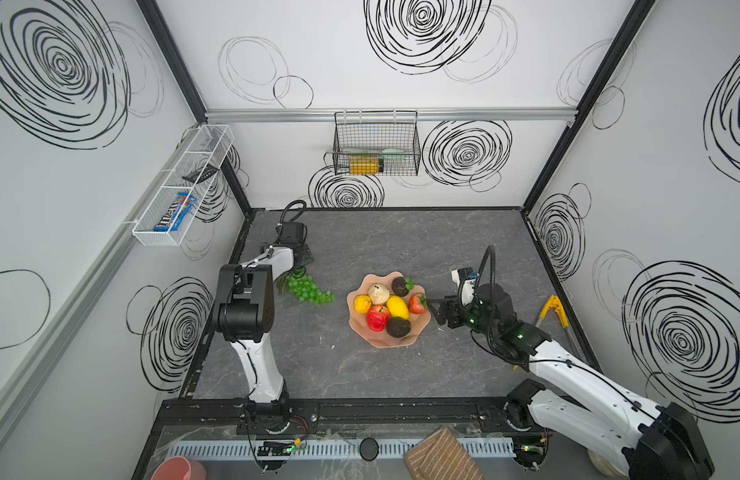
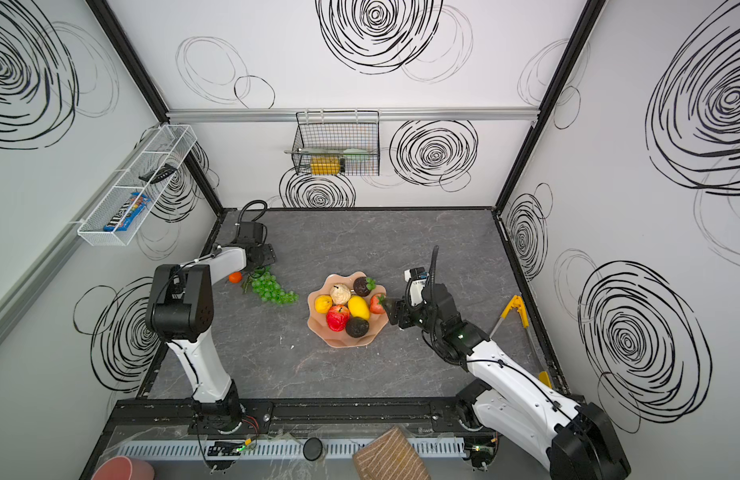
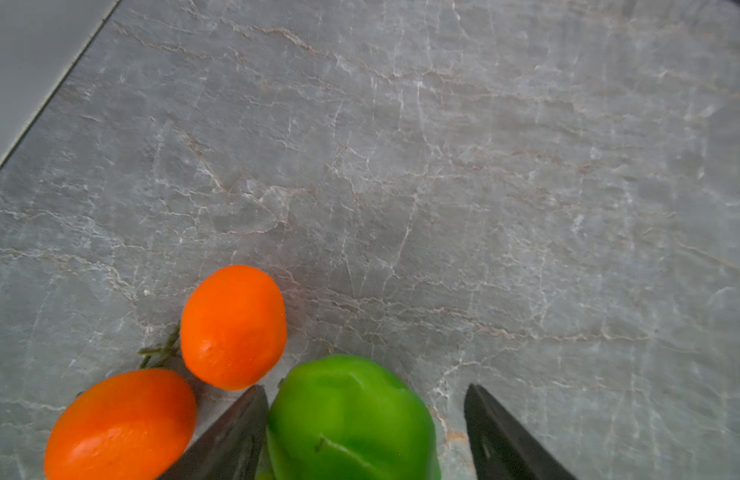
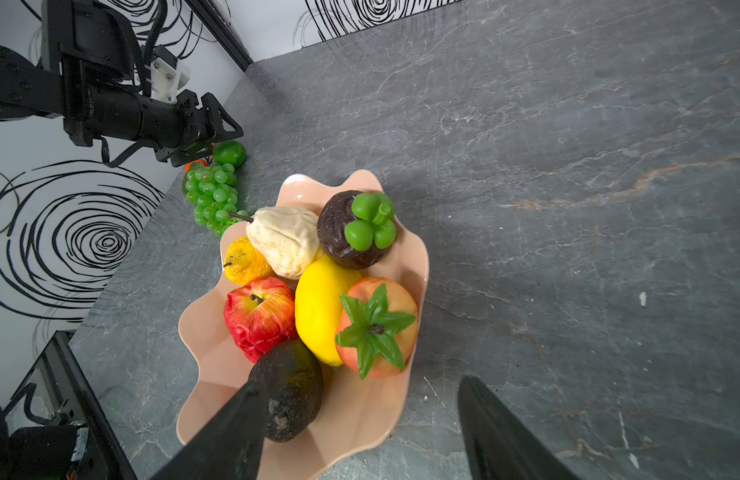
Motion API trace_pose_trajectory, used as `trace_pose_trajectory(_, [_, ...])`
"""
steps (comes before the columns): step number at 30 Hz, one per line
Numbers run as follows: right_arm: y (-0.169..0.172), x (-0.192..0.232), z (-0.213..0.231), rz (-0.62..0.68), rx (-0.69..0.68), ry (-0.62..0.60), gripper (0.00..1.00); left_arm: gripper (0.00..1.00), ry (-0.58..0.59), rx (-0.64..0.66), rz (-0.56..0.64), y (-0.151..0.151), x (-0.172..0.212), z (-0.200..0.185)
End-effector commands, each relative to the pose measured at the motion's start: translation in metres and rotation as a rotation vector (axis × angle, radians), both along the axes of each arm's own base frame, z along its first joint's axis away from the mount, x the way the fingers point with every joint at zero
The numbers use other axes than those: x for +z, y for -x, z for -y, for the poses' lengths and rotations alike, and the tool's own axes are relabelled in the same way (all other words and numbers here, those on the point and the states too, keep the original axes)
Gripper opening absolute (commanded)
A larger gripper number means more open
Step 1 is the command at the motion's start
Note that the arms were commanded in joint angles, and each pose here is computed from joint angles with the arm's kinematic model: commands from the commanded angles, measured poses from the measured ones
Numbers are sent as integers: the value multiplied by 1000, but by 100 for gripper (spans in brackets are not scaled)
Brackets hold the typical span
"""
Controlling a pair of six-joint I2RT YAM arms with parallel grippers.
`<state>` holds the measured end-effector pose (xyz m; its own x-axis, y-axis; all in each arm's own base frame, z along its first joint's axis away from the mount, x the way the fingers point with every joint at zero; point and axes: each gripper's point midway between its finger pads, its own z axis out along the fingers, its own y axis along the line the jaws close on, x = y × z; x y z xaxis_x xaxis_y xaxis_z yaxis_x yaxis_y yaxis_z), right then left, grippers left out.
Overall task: Place and organize the fake fruits in the fruit bowl
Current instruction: 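Lower the left gripper onto the green lime and close on it, then lift the green lime and carry it over the bowl with the left gripper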
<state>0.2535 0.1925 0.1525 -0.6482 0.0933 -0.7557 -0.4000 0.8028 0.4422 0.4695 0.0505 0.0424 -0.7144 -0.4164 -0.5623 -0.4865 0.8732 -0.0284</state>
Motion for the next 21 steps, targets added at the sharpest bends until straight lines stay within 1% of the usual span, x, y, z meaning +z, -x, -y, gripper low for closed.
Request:
trace_pose_trajectory(1, [-1, -2, 1, 4, -4, 0, 76, 81, -39, -21, -54, 3, -8, 0])
trace_pose_trajectory(6, [-2, -2, 1, 4, -4, 0, 76, 79, -37, -31, -66, 1, -10, 3])
trace_pose_trajectory(13, [-2, -1, 1, 5, -6, -1, 76, 70, -16, -44, -40, -3, -6, 8])
trace_pose_trajectory(17, [-2, 2, 1, 9, -7, -3, 76, 69, 9, -47, 32, -5, 9, 13])
trace_pose_trajectory(21, [-2, 4, 0, 12, 1, -9, 76, 68, 36, -71, 101, -9, 34, 22])
